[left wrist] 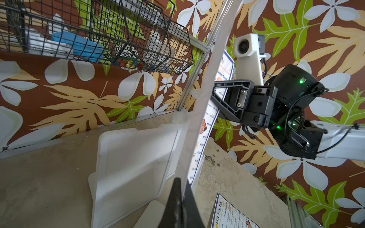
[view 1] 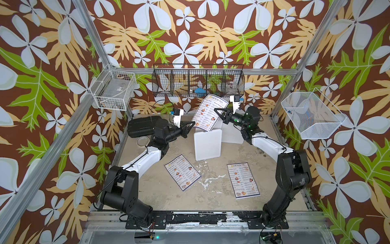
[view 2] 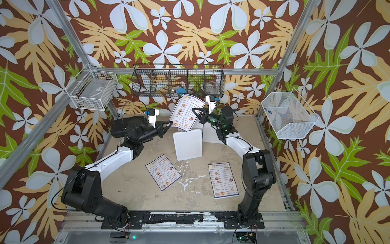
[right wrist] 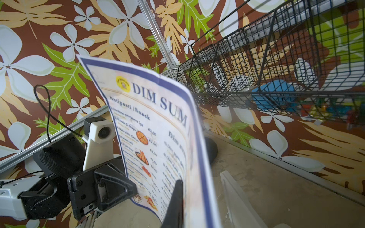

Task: Insert the menus into the narrow rack
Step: Insert the menu into the narrow rack.

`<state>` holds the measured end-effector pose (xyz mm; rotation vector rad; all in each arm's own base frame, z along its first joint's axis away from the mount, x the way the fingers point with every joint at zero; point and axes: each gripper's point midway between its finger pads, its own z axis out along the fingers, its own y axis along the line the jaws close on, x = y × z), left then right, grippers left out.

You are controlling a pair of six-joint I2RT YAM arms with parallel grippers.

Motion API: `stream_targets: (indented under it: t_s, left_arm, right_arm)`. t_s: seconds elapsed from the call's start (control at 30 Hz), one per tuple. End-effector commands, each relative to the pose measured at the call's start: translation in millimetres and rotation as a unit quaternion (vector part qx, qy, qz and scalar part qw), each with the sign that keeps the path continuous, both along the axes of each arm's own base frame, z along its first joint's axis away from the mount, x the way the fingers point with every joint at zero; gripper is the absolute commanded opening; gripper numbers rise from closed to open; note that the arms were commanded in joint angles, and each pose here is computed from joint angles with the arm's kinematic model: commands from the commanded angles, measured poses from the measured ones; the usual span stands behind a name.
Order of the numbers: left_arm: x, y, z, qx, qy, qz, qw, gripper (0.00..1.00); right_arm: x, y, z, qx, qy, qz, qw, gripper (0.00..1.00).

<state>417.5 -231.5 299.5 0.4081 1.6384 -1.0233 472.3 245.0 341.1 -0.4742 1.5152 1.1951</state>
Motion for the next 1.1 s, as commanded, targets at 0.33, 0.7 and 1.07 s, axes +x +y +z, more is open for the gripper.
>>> stream_targets:
  t_s: [0.33,0.7,1.07]
  left_arm:
    - [4,-4,-2,-0.002,0.006,-0.011,1.000,0.03]
    - [1,-3,2,-0.003,0.002,-0.011,1.000,0.03]
    - [-3,-1,1,-0.001,-0.002,-0.009,1.000,0.28]
  right_arm:
    - [6,0,-6,-0.015,0.001,-0.011,1.000,0.00]
    - [-4,1,-11,-0.019,0.002,0.004,1.000,0.00]
    - [-10,-1,-23,-0.032,0.004,0.012,0.999,0.00]
